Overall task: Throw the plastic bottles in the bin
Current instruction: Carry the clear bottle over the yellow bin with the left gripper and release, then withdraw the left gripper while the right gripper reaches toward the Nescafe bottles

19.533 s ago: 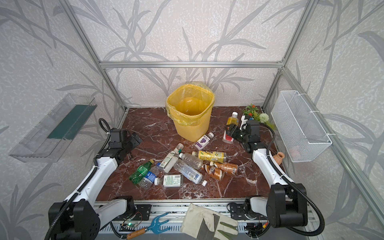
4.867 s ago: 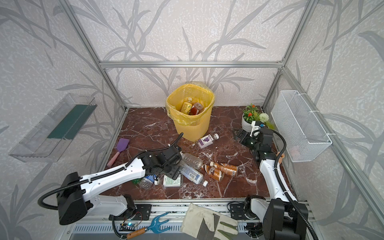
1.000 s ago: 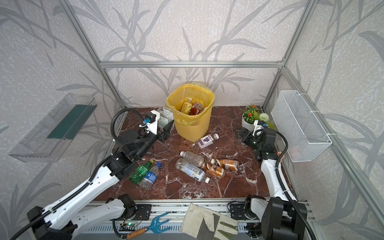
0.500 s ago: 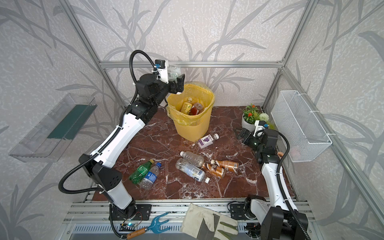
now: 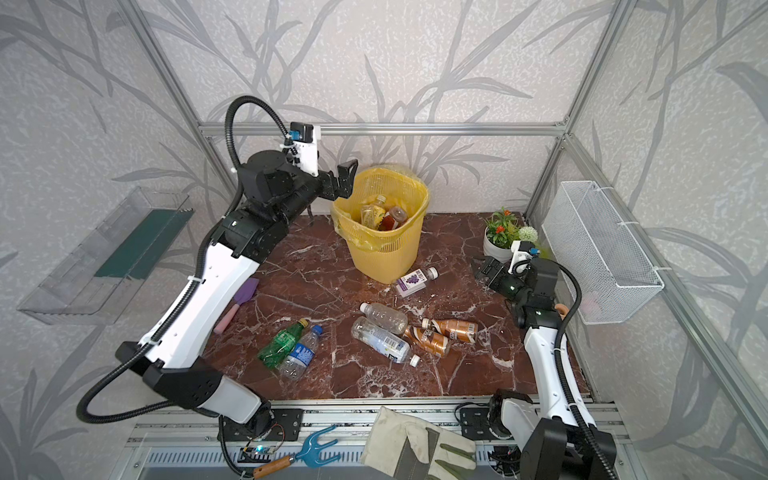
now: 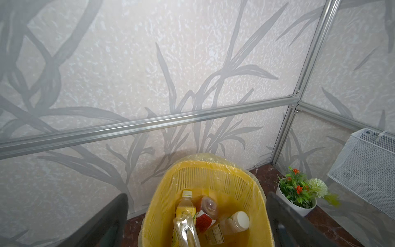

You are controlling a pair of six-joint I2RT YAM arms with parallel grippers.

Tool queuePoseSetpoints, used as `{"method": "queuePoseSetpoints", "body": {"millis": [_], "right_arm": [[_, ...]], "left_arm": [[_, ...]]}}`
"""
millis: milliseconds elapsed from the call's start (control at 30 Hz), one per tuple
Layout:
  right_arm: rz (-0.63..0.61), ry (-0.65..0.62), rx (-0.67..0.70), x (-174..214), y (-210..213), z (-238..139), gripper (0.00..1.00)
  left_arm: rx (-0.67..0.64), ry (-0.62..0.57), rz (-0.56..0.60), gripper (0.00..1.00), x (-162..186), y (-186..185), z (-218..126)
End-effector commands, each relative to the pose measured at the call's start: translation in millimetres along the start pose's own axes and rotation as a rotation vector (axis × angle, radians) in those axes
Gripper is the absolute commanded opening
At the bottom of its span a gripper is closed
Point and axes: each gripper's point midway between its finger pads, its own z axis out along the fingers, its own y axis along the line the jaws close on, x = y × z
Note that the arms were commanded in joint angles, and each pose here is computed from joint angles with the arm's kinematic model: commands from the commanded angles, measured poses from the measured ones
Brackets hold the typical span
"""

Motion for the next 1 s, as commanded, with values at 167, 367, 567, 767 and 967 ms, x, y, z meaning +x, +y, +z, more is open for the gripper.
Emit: {"method": "queuePoseSetpoints", "body": {"millis": [167, 367, 567, 767, 967], "right_arm": [[-0.036, 0.067, 0.086, 13.3, -8.1, -10.6, 0.97], [-0.223, 0.212, 0.151, 30.9, -0.6, -10.5, 0.92], [-0.497, 0.404, 0.189, 60.9, 19.5, -3.2, 0.86], [-0.698, 0.556, 0.187, 92.9, 31.8, 1.1, 0.74], [-0.883, 0.739, 0.191, 130.3, 37.4, 1.0, 0.59]], "left_arm": [[-0.166, -0.035, -0.084, 0.99, 43.8, 32.5, -50.3], [-0.423, 0.051, -0.198, 0.99, 96.9, 90.3, -90.8], [-0.59, 0.135, -0.331, 0.99, 157.0, 131.4, -121.1], [-0.755, 0.16, -0.48, 0.99, 202.5, 168.1, -156.0], [-0.851, 0.25, -0.564, 0.99, 248.6, 187.9, -180.4]]}}
